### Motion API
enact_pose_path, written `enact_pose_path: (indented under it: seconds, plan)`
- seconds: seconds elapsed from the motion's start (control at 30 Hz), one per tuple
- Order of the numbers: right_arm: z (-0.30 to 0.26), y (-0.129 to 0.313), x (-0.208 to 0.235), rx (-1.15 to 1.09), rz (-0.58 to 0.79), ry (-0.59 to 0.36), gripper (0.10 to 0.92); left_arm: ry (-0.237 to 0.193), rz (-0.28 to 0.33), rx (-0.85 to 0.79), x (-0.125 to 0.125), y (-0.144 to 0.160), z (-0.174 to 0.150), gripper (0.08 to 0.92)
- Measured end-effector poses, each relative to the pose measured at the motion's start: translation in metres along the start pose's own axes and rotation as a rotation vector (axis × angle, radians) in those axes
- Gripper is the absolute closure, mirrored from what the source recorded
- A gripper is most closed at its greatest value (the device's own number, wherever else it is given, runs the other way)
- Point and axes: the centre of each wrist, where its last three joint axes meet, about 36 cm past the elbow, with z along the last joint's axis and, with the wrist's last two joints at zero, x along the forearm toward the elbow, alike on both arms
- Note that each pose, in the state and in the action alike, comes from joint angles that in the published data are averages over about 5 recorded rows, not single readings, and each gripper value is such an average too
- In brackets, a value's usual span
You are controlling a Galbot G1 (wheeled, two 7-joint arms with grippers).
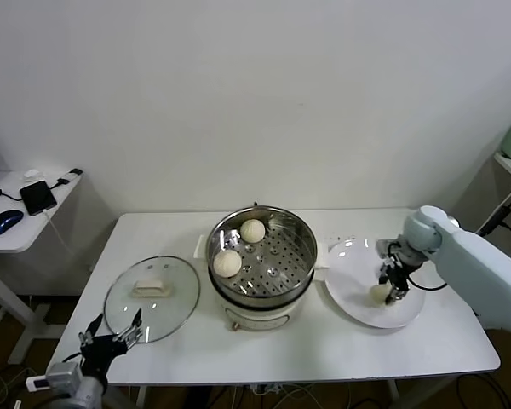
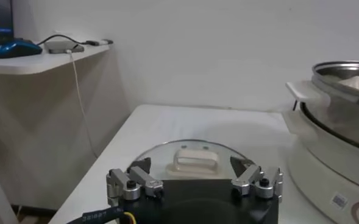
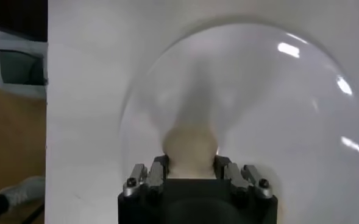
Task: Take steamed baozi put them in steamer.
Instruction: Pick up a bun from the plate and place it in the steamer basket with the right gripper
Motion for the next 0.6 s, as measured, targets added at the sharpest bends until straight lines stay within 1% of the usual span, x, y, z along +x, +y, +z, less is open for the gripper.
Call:
enact_pose_path:
  seconds: [0.1, 0.27, 0.47, 0.6]
  plan:
    - [-0.011, -0.010, 0.028, 0.018, 0.028, -0.012, 0.505, -0.006, -0.011, -0.009, 0.000, -0.001, 0.000, 0.177]
    - [-0.043, -0.033, 0.088, 0.072, 0.075, -0.046, 0.507, -0.022, -0.031, -0.028, 0.001, -0.002, -0.002, 0.177]
    - [-0.100, -0.062, 0.163, 0.176, 0.111, -0.106, 0.506, -0.044, -0.050, -0.048, 0.004, -0.003, -0.005, 0.177]
    - [-0.143, -0.077, 0.196, 0.306, 0.105, -0.164, 0.506, -0.055, -0.057, -0.055, 0.005, -0.003, -0.008, 0.177]
